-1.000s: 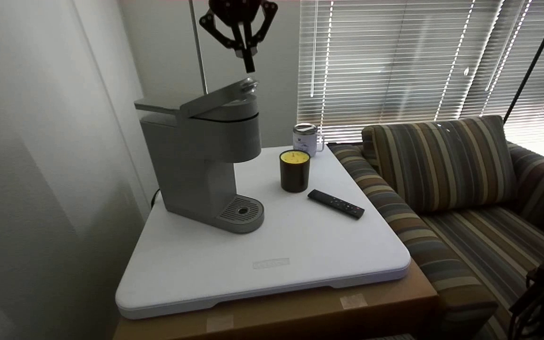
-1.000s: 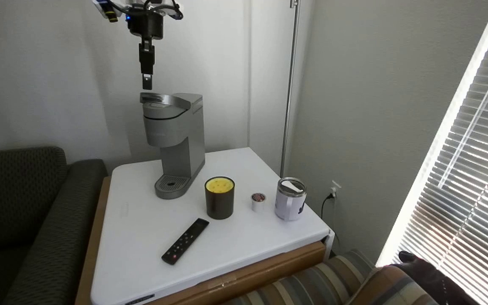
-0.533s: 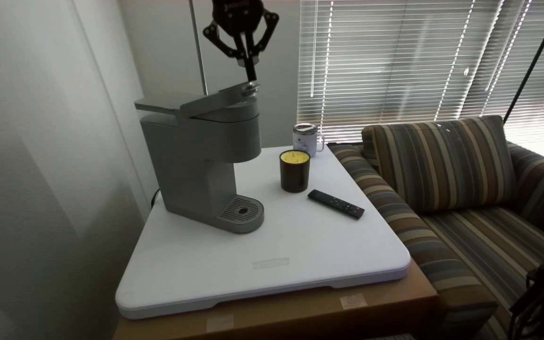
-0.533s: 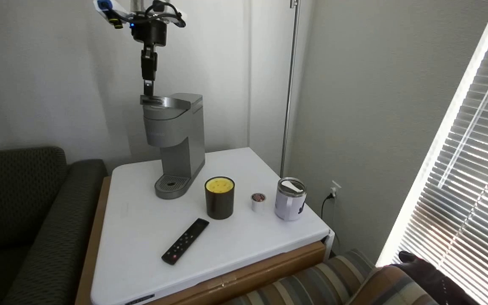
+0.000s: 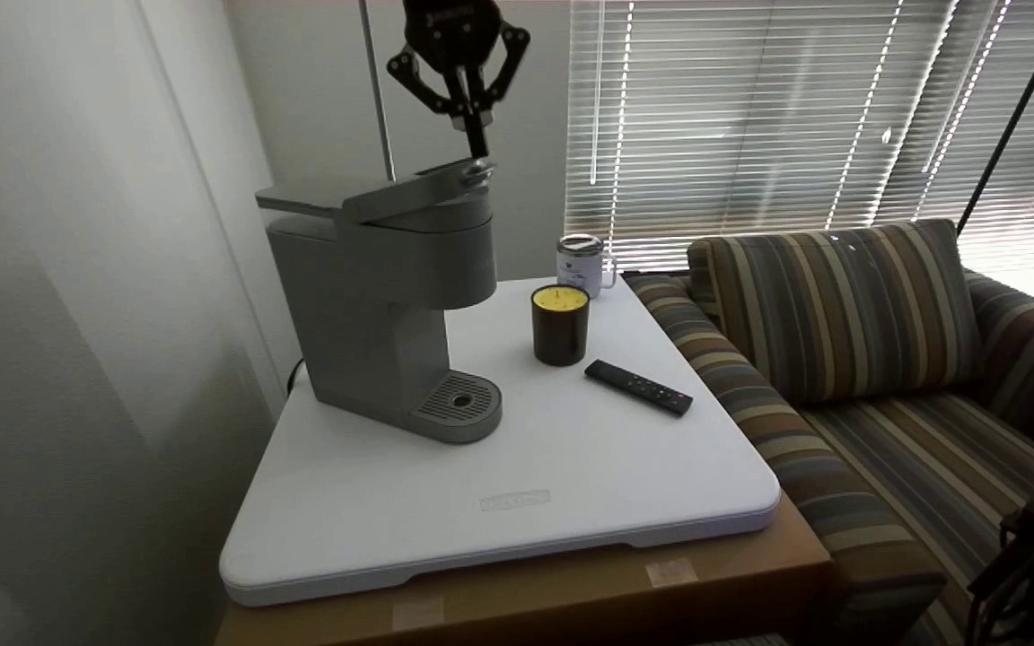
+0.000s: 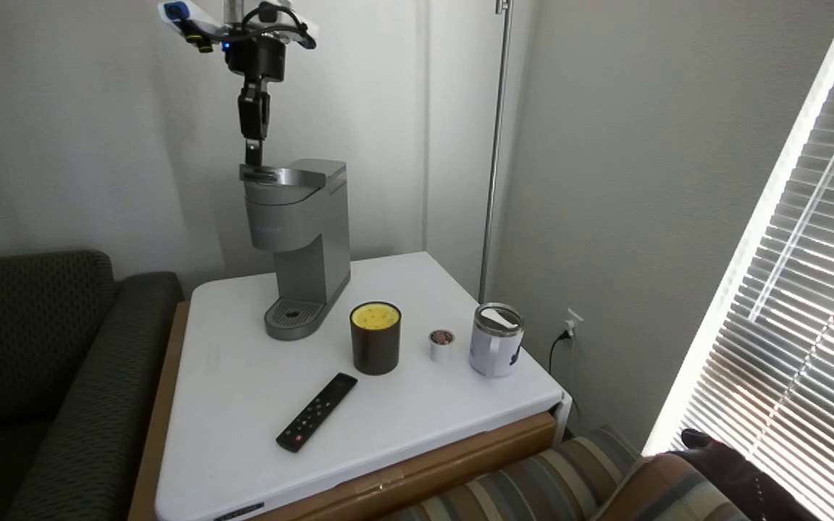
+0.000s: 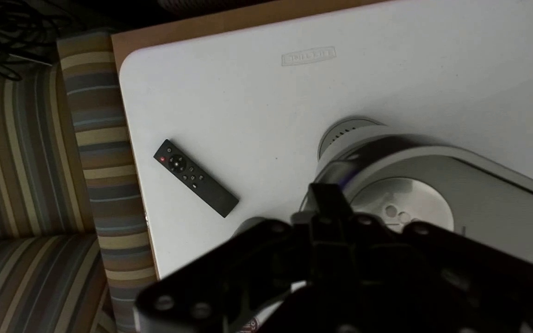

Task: Close the lid of the coffee maker

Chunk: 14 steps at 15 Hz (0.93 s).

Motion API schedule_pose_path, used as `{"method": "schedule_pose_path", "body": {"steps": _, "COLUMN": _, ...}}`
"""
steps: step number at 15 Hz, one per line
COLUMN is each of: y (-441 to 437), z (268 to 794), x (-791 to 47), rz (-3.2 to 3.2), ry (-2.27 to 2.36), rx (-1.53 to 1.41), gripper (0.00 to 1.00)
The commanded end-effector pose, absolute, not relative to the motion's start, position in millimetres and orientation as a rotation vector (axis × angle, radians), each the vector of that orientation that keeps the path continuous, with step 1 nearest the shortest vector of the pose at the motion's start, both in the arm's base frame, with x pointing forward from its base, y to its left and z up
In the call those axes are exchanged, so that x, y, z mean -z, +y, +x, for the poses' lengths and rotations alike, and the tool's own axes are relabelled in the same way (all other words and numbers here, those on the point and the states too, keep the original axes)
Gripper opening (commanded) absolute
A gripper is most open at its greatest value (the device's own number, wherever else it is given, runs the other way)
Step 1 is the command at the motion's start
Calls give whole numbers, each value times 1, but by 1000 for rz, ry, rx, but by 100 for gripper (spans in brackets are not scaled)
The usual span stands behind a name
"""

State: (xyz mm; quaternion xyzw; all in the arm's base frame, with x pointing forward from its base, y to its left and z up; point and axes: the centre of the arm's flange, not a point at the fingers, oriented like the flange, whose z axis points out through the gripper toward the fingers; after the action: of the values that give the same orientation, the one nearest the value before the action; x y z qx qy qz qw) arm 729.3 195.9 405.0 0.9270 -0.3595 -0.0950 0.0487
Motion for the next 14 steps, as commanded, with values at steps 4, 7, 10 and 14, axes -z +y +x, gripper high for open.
{"method": "schedule_pose_path", "body": {"steps": 4, "y": 177, "z": 686, "x": -332, "rz": 2753, "ry": -1126, "rx": 367, "gripper": 0}}
{"method": "schedule_pose_path", "body": {"steps": 7, "y": 175, "z": 684, "x": -308, "rz": 2721, "ry": -1123, "rx": 418, "gripper": 0}}
{"method": "schedule_pose_path", "body": {"steps": 10, "y": 172, "z": 685, "x": -317, "rz": 2721, "ry": -1127, "rx": 407, "gripper": 0}}
{"method": "schedule_pose_path", "body": {"steps": 14, "y": 170, "z": 685, "x": -350, "rz": 2730, "ry": -1122, "rx": 359, "gripper": 0}}
